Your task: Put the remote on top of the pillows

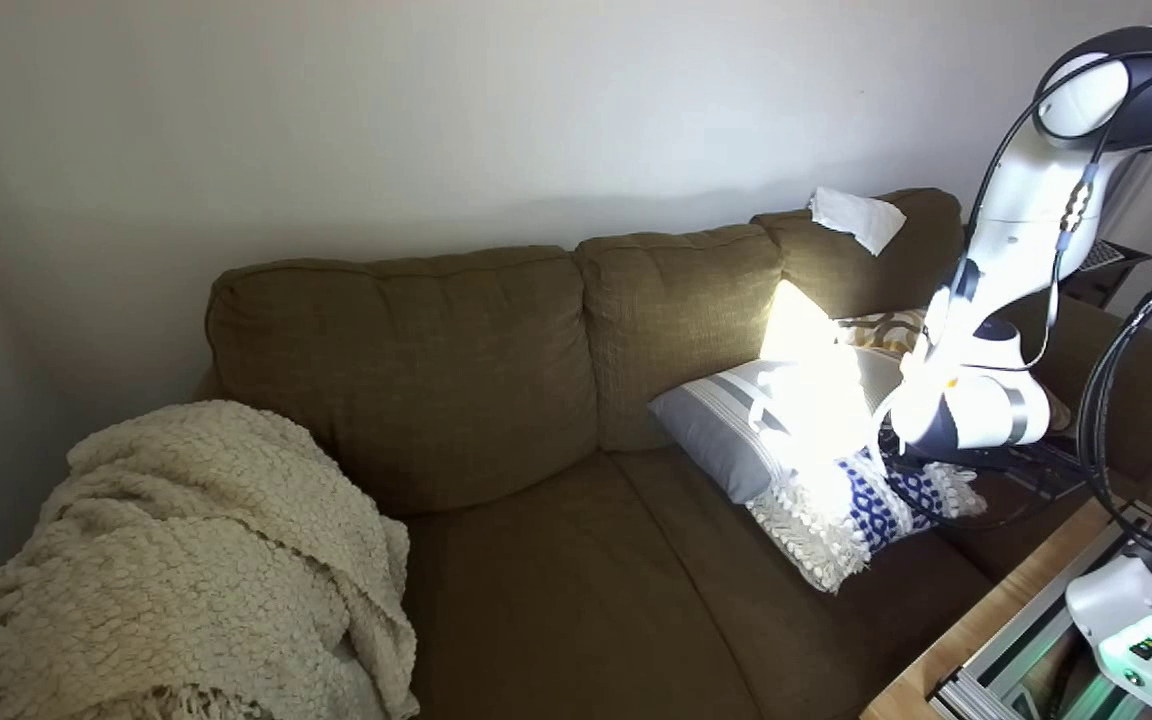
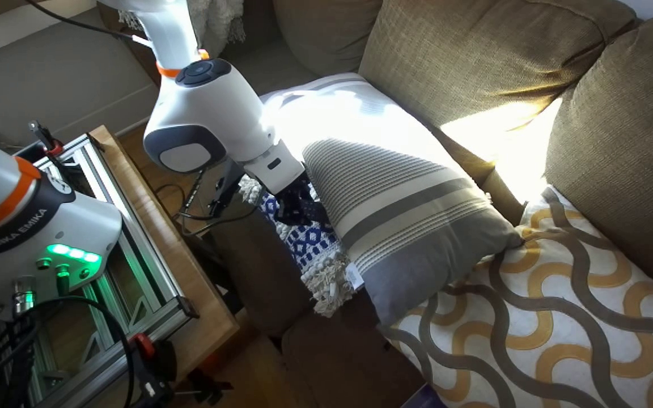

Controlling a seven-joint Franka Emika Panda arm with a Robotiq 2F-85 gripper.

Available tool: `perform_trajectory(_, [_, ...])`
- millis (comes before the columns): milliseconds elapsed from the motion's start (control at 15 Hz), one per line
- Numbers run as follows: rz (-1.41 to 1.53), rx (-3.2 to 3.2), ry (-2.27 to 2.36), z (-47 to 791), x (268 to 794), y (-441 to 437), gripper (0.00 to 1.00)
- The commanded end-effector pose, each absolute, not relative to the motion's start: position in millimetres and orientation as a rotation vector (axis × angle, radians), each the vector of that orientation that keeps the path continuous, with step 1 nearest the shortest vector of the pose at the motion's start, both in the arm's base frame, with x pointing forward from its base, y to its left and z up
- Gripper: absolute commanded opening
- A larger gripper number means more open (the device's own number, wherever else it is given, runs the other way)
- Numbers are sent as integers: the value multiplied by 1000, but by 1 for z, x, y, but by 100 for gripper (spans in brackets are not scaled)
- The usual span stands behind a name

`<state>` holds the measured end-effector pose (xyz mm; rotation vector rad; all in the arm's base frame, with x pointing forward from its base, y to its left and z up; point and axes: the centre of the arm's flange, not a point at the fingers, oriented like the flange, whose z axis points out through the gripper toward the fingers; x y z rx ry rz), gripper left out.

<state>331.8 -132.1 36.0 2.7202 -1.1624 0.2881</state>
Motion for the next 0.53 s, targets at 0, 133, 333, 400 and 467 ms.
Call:
perform_trajectory(0, [216,2701,-1273,51,330,-132,26])
perform_trajectory(133, [158,2699,-1337,52,330,-135,26])
perform_trajectory(333, [106,2671,-1415,58,329,-134,26])
perform_trajectory(400, [93,2662,-1440,60,329,-135,26])
perform_trajectory(467, [81,2651,-1461,62,328,-135,26])
